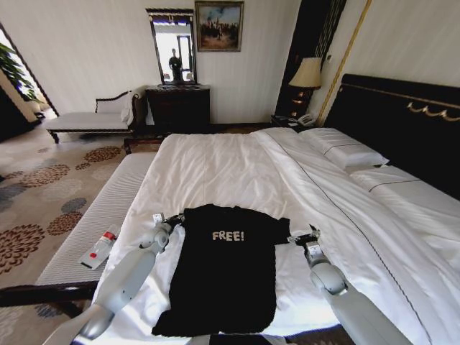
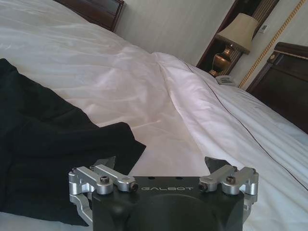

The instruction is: Fold the clothes on the bed.

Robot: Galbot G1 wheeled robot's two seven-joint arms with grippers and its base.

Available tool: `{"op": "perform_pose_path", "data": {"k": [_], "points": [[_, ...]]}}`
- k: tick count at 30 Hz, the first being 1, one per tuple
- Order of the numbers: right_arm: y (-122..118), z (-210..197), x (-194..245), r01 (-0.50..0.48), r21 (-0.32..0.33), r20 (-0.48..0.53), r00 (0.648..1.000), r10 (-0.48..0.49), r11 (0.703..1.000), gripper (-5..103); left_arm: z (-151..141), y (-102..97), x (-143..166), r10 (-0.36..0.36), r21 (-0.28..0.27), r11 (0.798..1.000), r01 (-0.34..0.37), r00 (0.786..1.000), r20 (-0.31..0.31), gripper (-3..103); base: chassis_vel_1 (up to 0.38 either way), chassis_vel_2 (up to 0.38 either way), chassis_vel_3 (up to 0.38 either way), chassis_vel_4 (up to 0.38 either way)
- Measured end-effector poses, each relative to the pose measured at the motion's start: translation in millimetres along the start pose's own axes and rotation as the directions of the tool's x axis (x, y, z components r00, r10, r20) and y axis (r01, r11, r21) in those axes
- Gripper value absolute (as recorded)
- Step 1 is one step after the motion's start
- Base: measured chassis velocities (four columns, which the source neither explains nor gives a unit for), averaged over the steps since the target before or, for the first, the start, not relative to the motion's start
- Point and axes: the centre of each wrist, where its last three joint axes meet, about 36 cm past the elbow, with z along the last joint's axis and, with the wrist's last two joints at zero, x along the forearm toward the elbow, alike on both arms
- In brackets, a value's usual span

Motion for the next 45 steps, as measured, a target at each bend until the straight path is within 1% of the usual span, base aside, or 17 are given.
{"op": "perform_pose_path", "data": {"k": [1,3,4,5,6,7,9,13,15,20,24,27,30,38,42,44,45], "points": [[0.3,-0.1,0.0,0.001,0.0,0.0,1.0,-0.001,1.0,100,-0.4,-0.5,1.2,0.001,-0.002,1.0,-0.001,1.0,0.002,24,0.0,0.0,0.0,0.0],[0.6,-0.2,0.0,0.001,-0.001,0.0,1.0,-0.001,1.0,100,-0.6,-0.8,2.4,0.002,-0.003,1.0,-0.002,1.0,0.003,24,0.0,0.0,0.0,0.0],[1.0,-0.5,-0.1,0.001,-0.002,0.001,1.0,-0.001,1.0,100,-0.3,-1.1,4.8,0.003,-0.006,1.0,-0.003,1.0,0.005,14,0.0,0.0,0.0,0.0],[1.1,-0.6,-0.1,0.001,-0.002,0.001,1.0,-0.001,1.0,100,-0.1,-0.7,6.2,0.002,-0.006,1.0,-0.002,1.0,0.006,14,0.0,0.0,0.0,0.0],[1.2,-0.6,-0.1,0.002,-0.003,0.001,1.0,-0.002,1.0,100,0.2,0.0,7.8,0.0,-0.007,1.0,0.0,1.0,0.007,8,0.0,0.0,0.0,0.0],[1.2,-0.6,-0.1,0.002,-0.003,0.001,1.0,-0.002,1.0,100,0.2,0.0,7.8,0.0,-0.007,1.0,0.0,1.0,0.007,8,0.0,0.0,0.0,0.0],[1.3,-0.4,0.3,0.002,-0.002,0.001,1.0,-0.002,1.0,100,0.5,2.3,11.6,-0.006,-0.004,1.0,0.006,1.0,0.012,2,0.0,0.0,0.0,0.0],[1.1,-0.6,0.7,0.002,-0.003,0.003,1.0,-0.002,1.0,100,-1.2,9.3,21.0,-0.02,0.012,1.0,0.02,0.999,0.026,2,0.0,0.0,0.0,0.0],[0.8,-1.1,1.2,0.002,-0.004,0.006,1.0,-0.002,1.0,100,-2.2,20.4,32.4,-0.034,0.029,0.999,0.033,0.999,0.035,2,0.0,0.0,0.0,0.0],[3.8,-1.5,-1.1,0.012,-0.003,0.009,1.0,-0.012,1.0,100,-2.7,40.9,41.0,-0.07,0.02,0.997,0.069,0.997,0.037,2,0.0,0.0,0.0,0.0],[8.0,-4.7,-3.4,0.021,-0.01,0.016,1.0,-0.021,1.0,100,-14.6,41.2,37.7,-0.076,0.027,0.997,0.075,0.996,0.054,2,0.0,0.0,0.0,0.0],[11.3,-9.9,-3.5,0.03,-0.024,0.027,0.999,-0.029,0.999,100,-33.8,34.4,33.7,-0.067,0.033,0.997,0.065,0.995,0.072,2,0.0,0.0,0.0,0.0],[11.7,-10.7,-3.3,0.032,-0.03,0.028,0.999,-0.031,0.999,100,-36.3,34.4,33.9,-0.068,0.031,0.997,0.066,0.995,0.071,2,0.0,0.0,0.0,0.0],[14.1,-11.7,-5.1,0.042,-0.062,0.025,0.999,-0.041,0.997,100,-15.3,55.8,51.7,-0.106,0.022,0.994,0.105,0.994,0.029,2,0.0,0.0,0.0,0.0],[15.1,-14.9,-8.1,0.048,-0.067,0.029,0.999,-0.046,0.997,100,-4.6,59.2,57.8,-0.112,0.014,0.994,0.112,0.994,0.009,-1,0.0,0.0,0.0,0.0],[15.0,-17.1,-10.9,0.049,-0.069,0.034,0.998,-0.047,0.996,100,0.3,57.1,58.9,-0.122,0.006,0.993,0.122,0.993,0.0,3,0.0,0.0,0.0,0.0],[14.9,-18.3,-12.1,0.05,-0.071,0.035,0.998,-0.047,0.996,100,2.6,54.9,59.6,-0.121,-0.001,0.993,0.121,0.993,-0.001,9,0.0,0.0,0.0,0.0]]}}
